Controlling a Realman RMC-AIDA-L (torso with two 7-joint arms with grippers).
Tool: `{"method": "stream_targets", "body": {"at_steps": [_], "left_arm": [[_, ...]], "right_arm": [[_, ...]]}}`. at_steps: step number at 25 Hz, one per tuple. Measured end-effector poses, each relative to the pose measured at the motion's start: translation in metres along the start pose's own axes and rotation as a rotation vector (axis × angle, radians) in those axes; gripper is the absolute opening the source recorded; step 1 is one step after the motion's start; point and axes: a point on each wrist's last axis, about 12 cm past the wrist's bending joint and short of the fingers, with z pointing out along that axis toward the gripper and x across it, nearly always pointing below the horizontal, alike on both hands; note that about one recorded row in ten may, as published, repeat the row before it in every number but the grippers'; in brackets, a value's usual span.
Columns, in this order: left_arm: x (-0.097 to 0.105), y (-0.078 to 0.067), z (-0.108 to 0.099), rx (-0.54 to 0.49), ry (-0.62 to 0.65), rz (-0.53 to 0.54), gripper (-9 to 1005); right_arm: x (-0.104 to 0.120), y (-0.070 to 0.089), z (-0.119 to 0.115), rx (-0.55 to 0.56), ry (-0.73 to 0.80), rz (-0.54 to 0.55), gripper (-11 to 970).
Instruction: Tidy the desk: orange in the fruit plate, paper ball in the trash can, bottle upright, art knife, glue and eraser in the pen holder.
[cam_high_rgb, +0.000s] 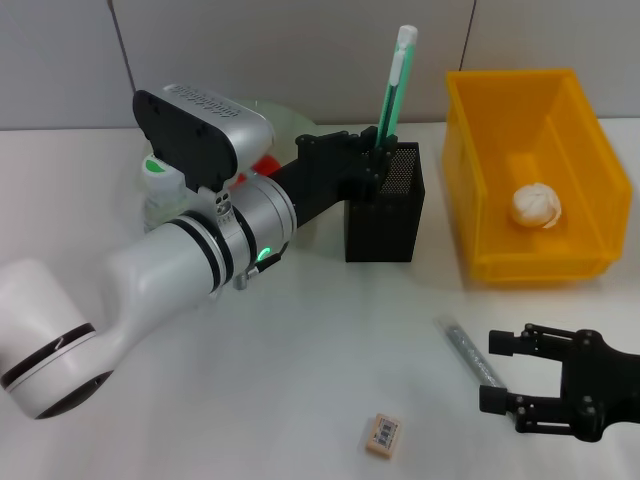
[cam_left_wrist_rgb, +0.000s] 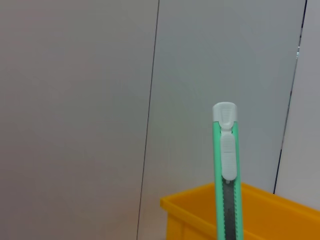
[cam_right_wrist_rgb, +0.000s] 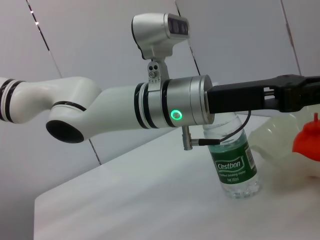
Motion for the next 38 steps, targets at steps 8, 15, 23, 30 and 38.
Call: {"method": "stream_targets", "body": {"at_steps": [8, 15, 23, 30, 38], "left_arm": [[-0.001, 0.0, 0.001, 0.002, 0.001, 0.003, 220], [0.0, 0.001, 0.004, 0.002, 0.013, 0.006, 223], [0.0, 0.001, 0.003, 0.0, 0.015, 0.004, 226], [0.002, 0.002, 0.002, -0.002, 0.012, -0.002, 426], [0.005, -0.005, -0.015, 0.062, -0.073, -0.027, 713]], "right_arm": [[-0.001, 0.0, 0.002, -0.001, -0.001, -0.007, 776], [-0.002, -0.001, 0.002, -0.004, -0.002, -0.009, 776], [-0.003, -0.001, 0.004, -0.012, -0.005, -0.009, 776], [-0.003, -0.001, 0.006, -0.014, -0.005, -0.013, 776], [-0.003, -0.001, 0.006, -0.013, -0.006, -0.013, 776]]}}
